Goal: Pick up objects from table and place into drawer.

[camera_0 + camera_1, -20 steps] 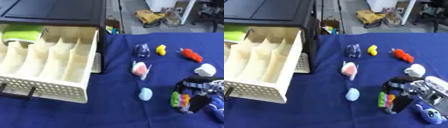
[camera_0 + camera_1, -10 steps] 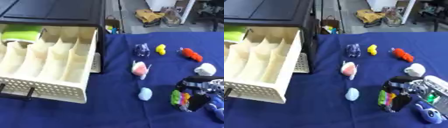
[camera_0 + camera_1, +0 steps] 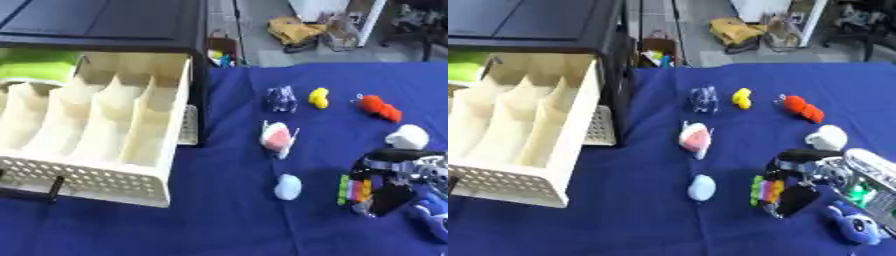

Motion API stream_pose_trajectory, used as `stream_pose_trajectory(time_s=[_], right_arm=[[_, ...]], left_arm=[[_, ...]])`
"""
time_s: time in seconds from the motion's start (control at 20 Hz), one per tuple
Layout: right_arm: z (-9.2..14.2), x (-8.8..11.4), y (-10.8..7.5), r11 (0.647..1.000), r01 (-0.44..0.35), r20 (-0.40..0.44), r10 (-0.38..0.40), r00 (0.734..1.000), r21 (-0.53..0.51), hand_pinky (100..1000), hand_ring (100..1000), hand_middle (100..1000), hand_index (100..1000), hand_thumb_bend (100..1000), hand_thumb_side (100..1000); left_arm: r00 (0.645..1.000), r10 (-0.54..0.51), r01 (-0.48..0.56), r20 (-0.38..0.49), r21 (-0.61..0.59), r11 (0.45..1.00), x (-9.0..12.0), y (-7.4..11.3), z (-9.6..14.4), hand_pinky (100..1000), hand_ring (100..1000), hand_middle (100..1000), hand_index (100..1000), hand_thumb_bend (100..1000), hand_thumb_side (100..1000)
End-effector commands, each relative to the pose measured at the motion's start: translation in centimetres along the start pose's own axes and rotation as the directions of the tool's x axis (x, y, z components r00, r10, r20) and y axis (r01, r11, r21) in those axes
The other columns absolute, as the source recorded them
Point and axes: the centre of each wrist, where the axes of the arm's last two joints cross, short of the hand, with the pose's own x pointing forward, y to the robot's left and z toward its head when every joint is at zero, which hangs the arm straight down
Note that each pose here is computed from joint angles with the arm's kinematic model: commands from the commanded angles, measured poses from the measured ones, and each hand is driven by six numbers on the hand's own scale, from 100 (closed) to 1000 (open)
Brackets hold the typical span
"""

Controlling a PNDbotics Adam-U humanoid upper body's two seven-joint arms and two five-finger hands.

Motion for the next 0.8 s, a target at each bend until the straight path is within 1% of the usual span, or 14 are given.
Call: stream_pose_trajectory(time_s=[0.05, 0.1, 0.25, 0.65, 0.7, 0.8], right_arm=[[0.60, -0.54, -0.81, 0.986, 0.121, -0.133, -0.106, 0.985, 0.112, 615, 791, 497, 636, 278, 407], [0.62, -0.55, -0.84, 0.987, 0.122, -0.134, -0.107, 0.985, 0.106, 605, 782, 489, 624, 241, 419], [0.68, -0.51, -0.95, 0.989, 0.122, -0.135, -0.110, 0.985, 0.084, 591, 768, 473, 603, 198, 424], [1.14, -0.32, -1.34, 0.993, 0.121, -0.132, -0.117, 0.984, 0.017, 545, 730, 435, 540, 142, 448], [1.26, -0.27, -1.44, 0.993, 0.119, -0.132, -0.118, 0.984, 0.004, 541, 726, 431, 537, 122, 466], [1.55, -0.17, -1.65, 0.993, 0.115, -0.129, -0.117, 0.985, -0.018, 536, 721, 426, 529, 125, 454]], left_arm=[[0.999, 0.000, 0.001, 0.033, -0.010, 1.000, 0.46, 0.03, -0.70, 347, 498, 545, 742, 132, 1000], [0.999, 0.000, 0.001, 0.033, -0.011, 1.000, 0.46, 0.03, -0.71, 347, 498, 545, 742, 132, 1000], [0.999, -0.001, 0.001, 0.033, -0.012, 1.000, 0.47, 0.02, -0.72, 346, 498, 545, 741, 132, 1000], [1.000, -0.002, 0.002, 0.031, -0.014, 1.000, 0.47, 0.03, -0.73, 344, 498, 545, 740, 131, 1000], [1.000, -0.002, 0.002, 0.032, -0.014, 1.000, 0.47, 0.04, -0.73, 344, 498, 545, 740, 131, 1000], [0.999, -0.002, 0.003, 0.032, -0.014, 1.000, 0.47, 0.06, -0.74, 344, 498, 545, 740, 132, 1000]])
